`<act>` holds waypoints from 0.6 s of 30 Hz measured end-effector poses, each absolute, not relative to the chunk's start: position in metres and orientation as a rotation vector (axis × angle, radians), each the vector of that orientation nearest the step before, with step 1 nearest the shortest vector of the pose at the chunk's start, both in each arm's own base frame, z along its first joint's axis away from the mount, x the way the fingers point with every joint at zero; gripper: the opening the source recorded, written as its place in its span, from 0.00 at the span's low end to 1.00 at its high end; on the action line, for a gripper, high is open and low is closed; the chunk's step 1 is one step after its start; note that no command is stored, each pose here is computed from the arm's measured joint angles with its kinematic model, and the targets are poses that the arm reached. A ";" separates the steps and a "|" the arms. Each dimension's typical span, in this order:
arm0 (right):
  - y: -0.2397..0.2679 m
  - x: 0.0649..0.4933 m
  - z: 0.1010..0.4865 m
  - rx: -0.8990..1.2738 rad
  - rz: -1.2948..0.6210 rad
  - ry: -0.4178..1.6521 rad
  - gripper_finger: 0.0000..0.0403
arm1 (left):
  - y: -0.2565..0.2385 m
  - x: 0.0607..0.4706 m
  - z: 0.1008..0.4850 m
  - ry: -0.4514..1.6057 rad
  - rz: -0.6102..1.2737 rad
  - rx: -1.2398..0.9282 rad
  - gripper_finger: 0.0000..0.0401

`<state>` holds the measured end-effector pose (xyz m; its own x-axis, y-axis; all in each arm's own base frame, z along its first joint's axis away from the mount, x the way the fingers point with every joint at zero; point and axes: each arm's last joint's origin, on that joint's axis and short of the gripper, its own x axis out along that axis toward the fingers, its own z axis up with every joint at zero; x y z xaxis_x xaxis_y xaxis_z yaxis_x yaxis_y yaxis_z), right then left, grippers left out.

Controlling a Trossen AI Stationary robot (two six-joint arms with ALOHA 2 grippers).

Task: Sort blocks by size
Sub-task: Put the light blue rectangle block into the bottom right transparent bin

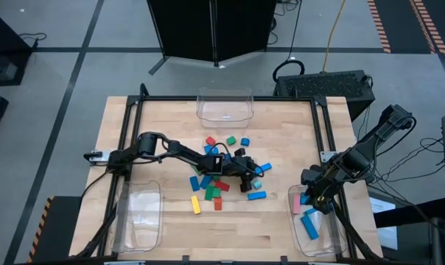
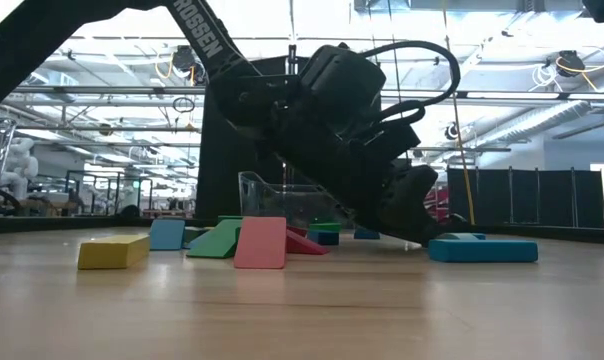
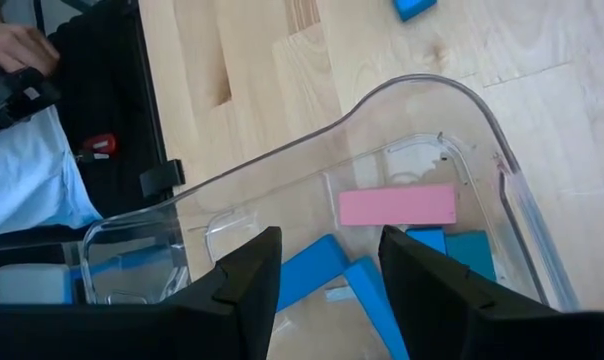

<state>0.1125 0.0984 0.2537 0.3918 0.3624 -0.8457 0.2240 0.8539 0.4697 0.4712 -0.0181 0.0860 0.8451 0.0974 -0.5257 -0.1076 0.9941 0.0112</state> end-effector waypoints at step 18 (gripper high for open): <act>0.093 0.117 0.254 0.434 -0.022 1.013 0.41 | -0.011 0.471 0.087 0.557 0.118 -0.024 0.25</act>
